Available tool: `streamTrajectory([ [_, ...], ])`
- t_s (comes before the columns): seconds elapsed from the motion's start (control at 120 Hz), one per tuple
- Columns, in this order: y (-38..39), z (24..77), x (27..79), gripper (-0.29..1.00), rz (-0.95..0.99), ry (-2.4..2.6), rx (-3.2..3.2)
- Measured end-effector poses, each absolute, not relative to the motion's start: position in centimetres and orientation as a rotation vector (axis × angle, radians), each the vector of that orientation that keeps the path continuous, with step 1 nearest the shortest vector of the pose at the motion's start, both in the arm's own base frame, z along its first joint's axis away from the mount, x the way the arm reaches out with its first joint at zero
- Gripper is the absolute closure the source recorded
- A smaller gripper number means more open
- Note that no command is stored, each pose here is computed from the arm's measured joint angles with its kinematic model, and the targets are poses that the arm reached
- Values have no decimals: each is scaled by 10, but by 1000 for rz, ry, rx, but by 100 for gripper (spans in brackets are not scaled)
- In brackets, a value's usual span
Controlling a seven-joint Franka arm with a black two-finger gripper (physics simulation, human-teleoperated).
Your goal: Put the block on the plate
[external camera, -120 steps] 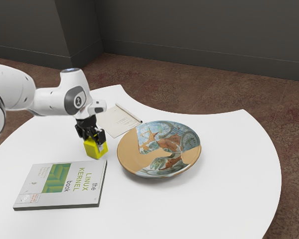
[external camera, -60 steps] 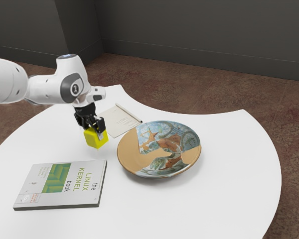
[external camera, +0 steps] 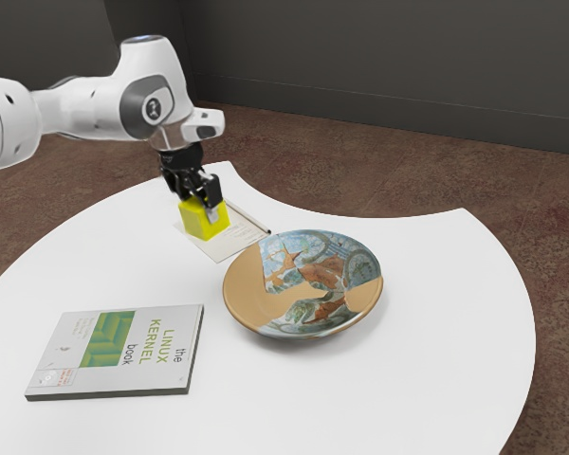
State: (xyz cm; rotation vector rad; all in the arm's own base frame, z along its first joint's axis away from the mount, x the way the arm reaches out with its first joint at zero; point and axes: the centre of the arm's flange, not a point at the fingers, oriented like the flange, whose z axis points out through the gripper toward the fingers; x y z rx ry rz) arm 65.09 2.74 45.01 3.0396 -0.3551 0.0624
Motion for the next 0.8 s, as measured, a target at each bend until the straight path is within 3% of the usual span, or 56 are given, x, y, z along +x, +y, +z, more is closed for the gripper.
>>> streamTrajectory([
  [0.358,-153,472,627,30,9,-673,2984],
  [0.558,-175,465,650,30,16,-644,2995],
  [0.8,-148,444,681,30,-2,-524,3027],
])
